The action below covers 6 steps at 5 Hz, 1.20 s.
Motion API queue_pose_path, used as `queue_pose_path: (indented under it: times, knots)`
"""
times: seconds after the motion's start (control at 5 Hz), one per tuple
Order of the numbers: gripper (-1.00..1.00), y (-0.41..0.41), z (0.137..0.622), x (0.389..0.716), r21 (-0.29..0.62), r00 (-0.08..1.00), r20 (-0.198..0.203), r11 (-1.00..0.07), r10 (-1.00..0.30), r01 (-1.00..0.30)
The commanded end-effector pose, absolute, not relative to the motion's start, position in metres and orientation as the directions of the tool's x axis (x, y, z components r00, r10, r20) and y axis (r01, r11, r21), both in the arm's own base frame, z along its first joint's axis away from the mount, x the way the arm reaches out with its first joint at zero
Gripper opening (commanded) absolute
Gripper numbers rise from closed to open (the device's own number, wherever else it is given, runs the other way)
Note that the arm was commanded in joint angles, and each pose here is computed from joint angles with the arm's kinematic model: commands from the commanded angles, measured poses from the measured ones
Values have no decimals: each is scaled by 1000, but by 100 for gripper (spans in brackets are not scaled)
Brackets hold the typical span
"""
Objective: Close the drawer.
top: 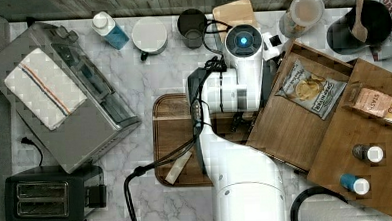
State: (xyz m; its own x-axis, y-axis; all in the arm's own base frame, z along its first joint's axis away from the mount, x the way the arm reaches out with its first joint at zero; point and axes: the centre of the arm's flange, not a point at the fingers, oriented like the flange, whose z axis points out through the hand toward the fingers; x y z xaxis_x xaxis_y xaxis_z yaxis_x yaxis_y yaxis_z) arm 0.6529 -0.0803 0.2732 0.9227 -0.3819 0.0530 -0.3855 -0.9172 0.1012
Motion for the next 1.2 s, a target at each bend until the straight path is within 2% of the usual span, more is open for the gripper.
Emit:
queue_pose_path:
  times: [0.2, 0.4, 0.6, 0.8, 1.0, 1.2]
  knots:
    - [-100, -200, 298, 597, 53, 868, -23, -867, -496, -495]
    - [-100, -246, 313, 571, 133, 850, 79, -839, -521, -527]
    - [-100, -298, 315, 551, 132, 853, 88, -843, -515, -522]
    - [-100, -358, 329, 528, 139, 850, 119, -839, -513, -526]
    - [-100, -446, 341, 524, 148, 877, 136, -866, -461, -478]
    - [-100, -498, 333, 505, 113, 857, 153, -853, -492, -510]
